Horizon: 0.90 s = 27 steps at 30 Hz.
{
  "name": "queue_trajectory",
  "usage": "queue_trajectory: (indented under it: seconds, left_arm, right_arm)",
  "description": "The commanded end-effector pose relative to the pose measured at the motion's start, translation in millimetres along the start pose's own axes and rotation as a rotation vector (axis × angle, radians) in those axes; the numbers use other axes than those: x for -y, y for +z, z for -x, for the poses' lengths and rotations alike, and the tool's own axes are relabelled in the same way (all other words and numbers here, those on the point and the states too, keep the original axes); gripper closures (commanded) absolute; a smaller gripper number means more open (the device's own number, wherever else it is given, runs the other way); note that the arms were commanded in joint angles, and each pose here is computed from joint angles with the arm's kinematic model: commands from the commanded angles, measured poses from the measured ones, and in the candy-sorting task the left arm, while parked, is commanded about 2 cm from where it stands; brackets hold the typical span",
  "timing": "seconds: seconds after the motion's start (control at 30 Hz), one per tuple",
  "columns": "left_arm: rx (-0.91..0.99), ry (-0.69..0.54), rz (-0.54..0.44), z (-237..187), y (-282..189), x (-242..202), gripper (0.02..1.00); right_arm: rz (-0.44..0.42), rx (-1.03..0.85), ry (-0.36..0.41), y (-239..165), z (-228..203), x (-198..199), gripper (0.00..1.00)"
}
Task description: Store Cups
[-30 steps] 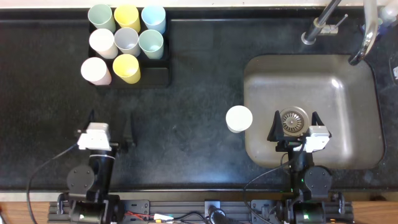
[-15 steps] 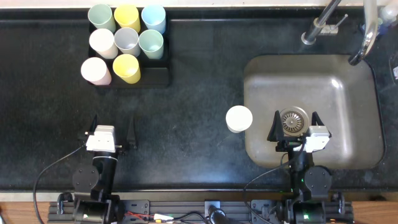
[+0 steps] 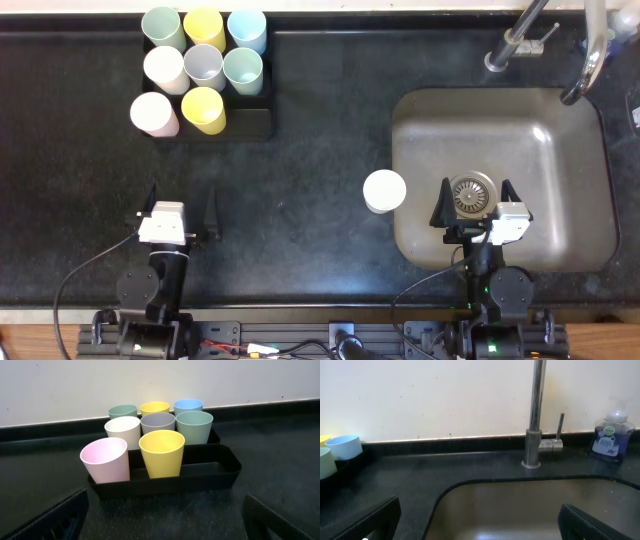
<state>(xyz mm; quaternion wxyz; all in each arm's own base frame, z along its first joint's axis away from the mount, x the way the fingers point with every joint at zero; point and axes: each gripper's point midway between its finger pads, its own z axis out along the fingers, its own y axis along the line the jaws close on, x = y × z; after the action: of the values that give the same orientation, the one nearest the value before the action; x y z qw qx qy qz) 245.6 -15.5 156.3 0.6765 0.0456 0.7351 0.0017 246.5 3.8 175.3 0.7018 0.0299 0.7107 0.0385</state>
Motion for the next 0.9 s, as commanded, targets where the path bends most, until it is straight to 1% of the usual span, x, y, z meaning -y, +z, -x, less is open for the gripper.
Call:
queue_trajectory:
  seconds: [0.03,0.33,0.43,0.5,0.6,0.7,0.77,0.9]
  left_arm:
    - [0.007,0.026,0.017,0.2,-0.3,-3.2,0.02]
    - [0.007,0.026,0.017,0.2,-0.3,-3.2,0.02]
    - [0.007,0.026,0.017,0.2,-0.3,-3.2,0.02]
    - [0.007,0.026,0.017,0.2,-0.3,-3.2,0.02]
    - [0.007,0.026,0.017,0.2,-0.3,-3.2,0.02]
    - [0.007,0.026,0.017,0.2,-0.3,-3.2,0.02]
    - [0.007,0.026,0.017,0.3,-0.3,-3.2,0.018]
    - [0.007,0.026,0.017,0.2,-0.3,-3.2,0.02]
  right_arm:
    - [0.001,0.0,0.007,0.3,-3.3,0.1,0.003]
    - [0.001,-0.001,0.007,0.3,-3.4,0.1,0.005]
    - [0.044,-0.005,0.007,0.2,-4.1,-7.3,0.003]
    - [0.045,0.013,0.007,-1.1,5.0,-8.2,0.003]
    - [0.05,0.018,0.007,-8.4,29.6,-11.2,0.005]
    - [0.047,-0.05,0.008,-21.7,60.4,-14.9,0.003]
    - [0.046,-0.129,0.009,-26.5,75.9,-17.5,0.003]
    - [0.046,-0.445,0.01,-30.5,84.6,-25.3,0.003]
